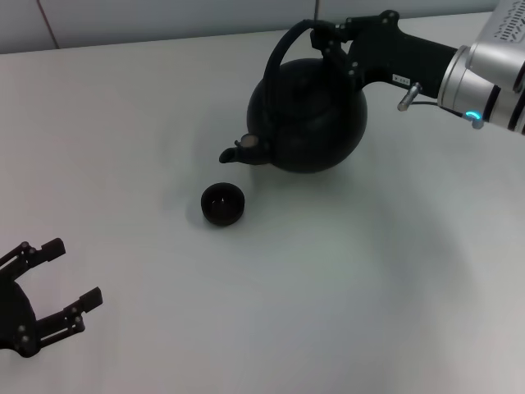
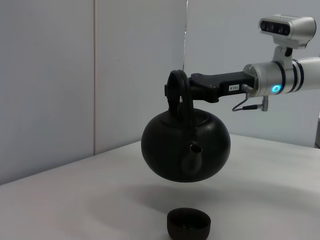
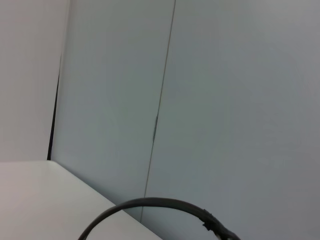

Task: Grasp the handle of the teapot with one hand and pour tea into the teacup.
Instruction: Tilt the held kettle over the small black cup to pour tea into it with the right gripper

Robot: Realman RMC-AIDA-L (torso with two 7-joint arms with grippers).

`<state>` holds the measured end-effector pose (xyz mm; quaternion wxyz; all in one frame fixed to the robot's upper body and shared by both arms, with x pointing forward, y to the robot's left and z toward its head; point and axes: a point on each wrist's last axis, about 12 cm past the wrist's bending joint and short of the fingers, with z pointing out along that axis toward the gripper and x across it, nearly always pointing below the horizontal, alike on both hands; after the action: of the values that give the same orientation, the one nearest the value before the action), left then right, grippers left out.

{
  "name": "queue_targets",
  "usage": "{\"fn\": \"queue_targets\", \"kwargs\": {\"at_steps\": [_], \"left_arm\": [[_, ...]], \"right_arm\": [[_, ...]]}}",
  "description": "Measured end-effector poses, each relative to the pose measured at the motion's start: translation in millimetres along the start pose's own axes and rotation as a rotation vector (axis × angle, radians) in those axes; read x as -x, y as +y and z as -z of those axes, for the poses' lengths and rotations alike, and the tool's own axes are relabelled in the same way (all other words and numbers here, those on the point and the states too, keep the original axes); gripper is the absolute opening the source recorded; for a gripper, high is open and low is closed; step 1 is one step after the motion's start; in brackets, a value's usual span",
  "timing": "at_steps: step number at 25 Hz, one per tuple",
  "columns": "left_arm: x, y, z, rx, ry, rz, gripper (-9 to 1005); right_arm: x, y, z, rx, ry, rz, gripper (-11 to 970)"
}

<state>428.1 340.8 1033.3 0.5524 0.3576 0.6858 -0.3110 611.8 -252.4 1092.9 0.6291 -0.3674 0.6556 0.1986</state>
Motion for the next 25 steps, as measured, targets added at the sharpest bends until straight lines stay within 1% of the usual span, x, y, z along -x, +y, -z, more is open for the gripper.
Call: {"fn": "queue_targets", "kwargs": {"at_steps": [6, 16, 23, 25], "left_arm": [[0, -0.6, -1, 0.003, -0.008, 0.006, 862], [0, 0.6, -1, 0.016, -0.017, 0.005, 862], [0, 0.8, -1, 0.019, -0.018, 0.012, 862], [1, 0.9, -1, 0.020, -0.019, 0.013, 862]], "right_arm": [[8, -5.3, 0, 0.030, 0.016, 0.098, 81], [19, -5.5, -8, 0.062, -0.011, 0.280, 80], [26, -3.7, -16, 0.097, -0.021, 0.377, 80], [27, -4.0, -17, 0.098, -0.022, 0.387, 80]]}}
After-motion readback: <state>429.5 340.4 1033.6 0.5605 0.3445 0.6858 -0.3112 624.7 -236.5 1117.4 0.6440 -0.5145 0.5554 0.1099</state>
